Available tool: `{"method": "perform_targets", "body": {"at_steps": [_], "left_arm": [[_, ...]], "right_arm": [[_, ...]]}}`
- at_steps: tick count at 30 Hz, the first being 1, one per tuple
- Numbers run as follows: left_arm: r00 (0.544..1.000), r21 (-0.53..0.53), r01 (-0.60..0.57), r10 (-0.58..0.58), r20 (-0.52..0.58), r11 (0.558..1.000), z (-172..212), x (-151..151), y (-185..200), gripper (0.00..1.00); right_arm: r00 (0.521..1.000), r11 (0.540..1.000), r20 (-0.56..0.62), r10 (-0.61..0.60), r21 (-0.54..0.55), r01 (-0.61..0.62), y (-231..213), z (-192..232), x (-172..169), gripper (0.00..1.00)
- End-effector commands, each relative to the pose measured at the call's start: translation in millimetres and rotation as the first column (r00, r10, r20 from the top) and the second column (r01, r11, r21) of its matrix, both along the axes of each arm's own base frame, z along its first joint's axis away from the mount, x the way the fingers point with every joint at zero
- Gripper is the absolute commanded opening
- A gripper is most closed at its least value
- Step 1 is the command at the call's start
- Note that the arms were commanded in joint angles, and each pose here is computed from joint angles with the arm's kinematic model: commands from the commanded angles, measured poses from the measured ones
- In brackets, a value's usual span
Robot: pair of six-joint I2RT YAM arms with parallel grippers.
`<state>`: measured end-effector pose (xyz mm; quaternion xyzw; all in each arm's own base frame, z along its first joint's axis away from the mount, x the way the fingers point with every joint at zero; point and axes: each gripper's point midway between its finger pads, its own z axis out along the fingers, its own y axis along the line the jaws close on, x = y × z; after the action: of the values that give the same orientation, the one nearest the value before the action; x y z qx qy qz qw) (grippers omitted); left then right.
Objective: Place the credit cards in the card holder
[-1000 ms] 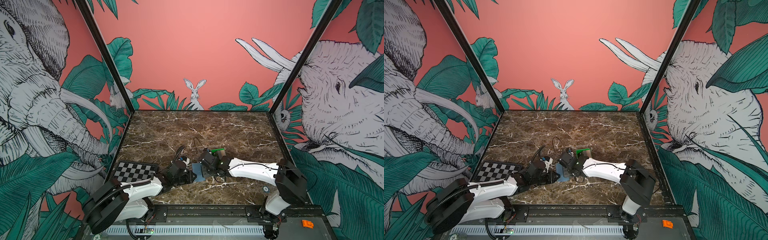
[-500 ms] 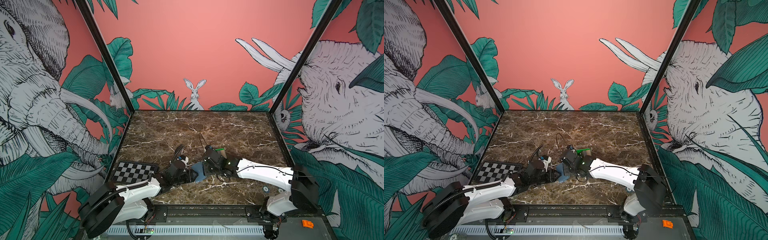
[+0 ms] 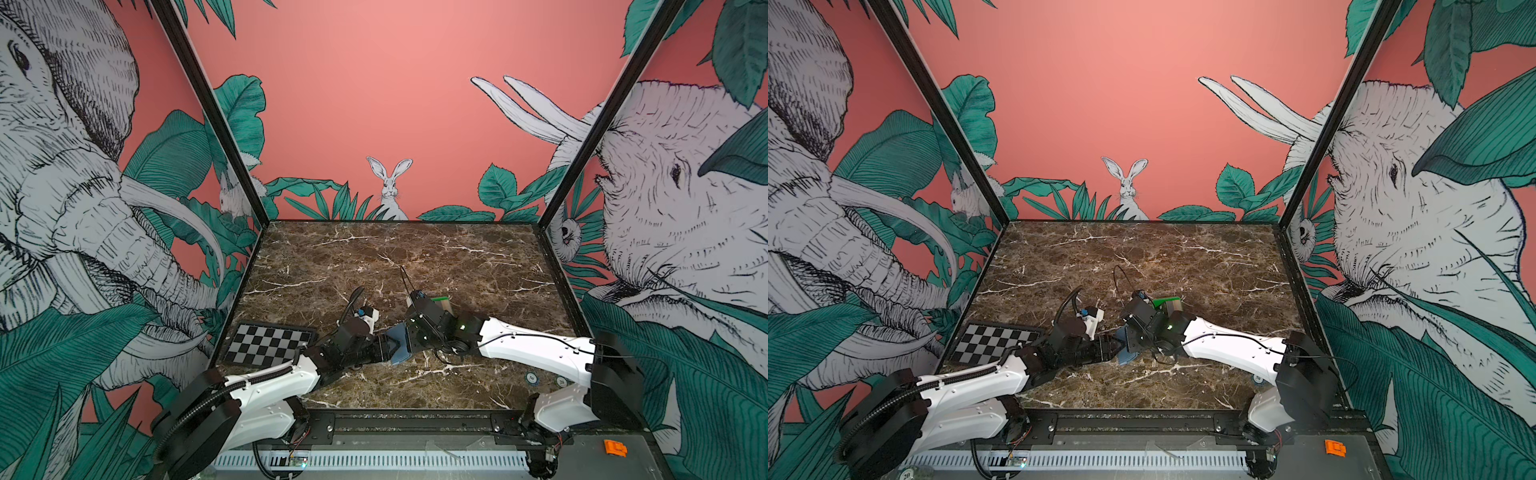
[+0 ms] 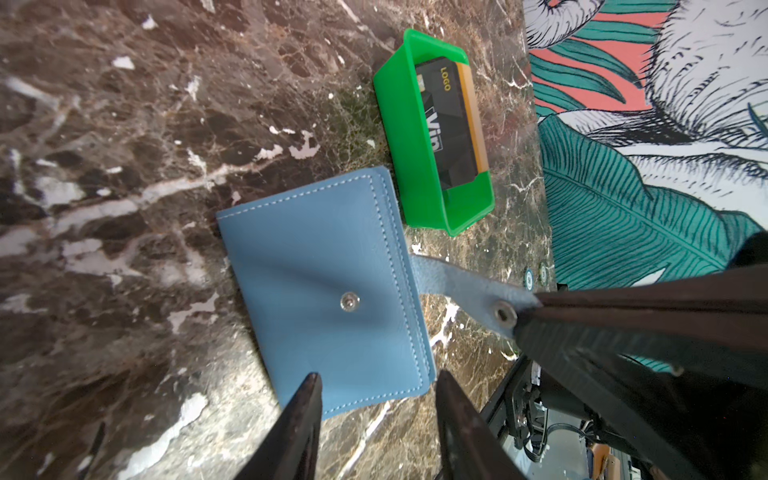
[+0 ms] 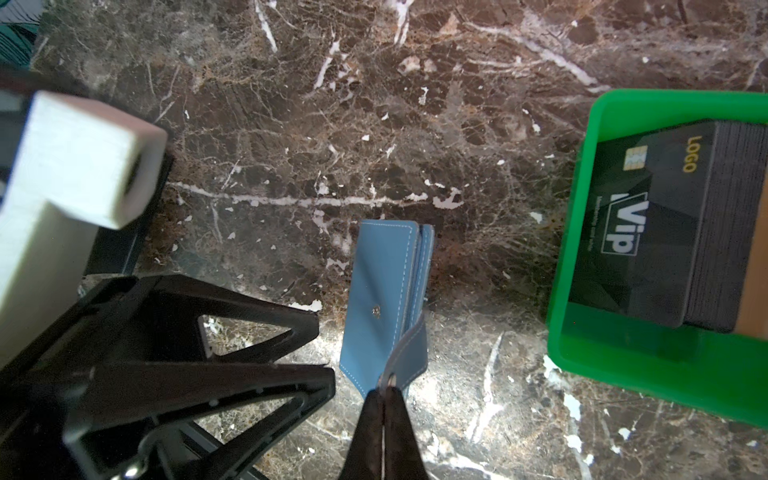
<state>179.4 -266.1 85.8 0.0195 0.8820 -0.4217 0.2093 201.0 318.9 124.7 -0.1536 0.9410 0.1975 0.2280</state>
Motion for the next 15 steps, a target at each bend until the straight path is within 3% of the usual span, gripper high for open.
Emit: {"method": "perform_targets", "body": {"at_steps": [1, 15], "left_arm": [[1.0, -0.029, -0.006, 0.006, 0.018, 1.0, 10, 1, -1, 0.47], [1.0, -0.029, 0.012, -0.012, 0.011, 1.0, 11, 6, -12, 0.55]], "right_arm": [[0.999, 0.998, 0.025, 0.021, 0.057, -0.022, 7, 19, -2, 0.0], [0.999, 0.997, 0.033, 0.032, 0.069, -0.034, 4, 22, -5, 0.0]]}}
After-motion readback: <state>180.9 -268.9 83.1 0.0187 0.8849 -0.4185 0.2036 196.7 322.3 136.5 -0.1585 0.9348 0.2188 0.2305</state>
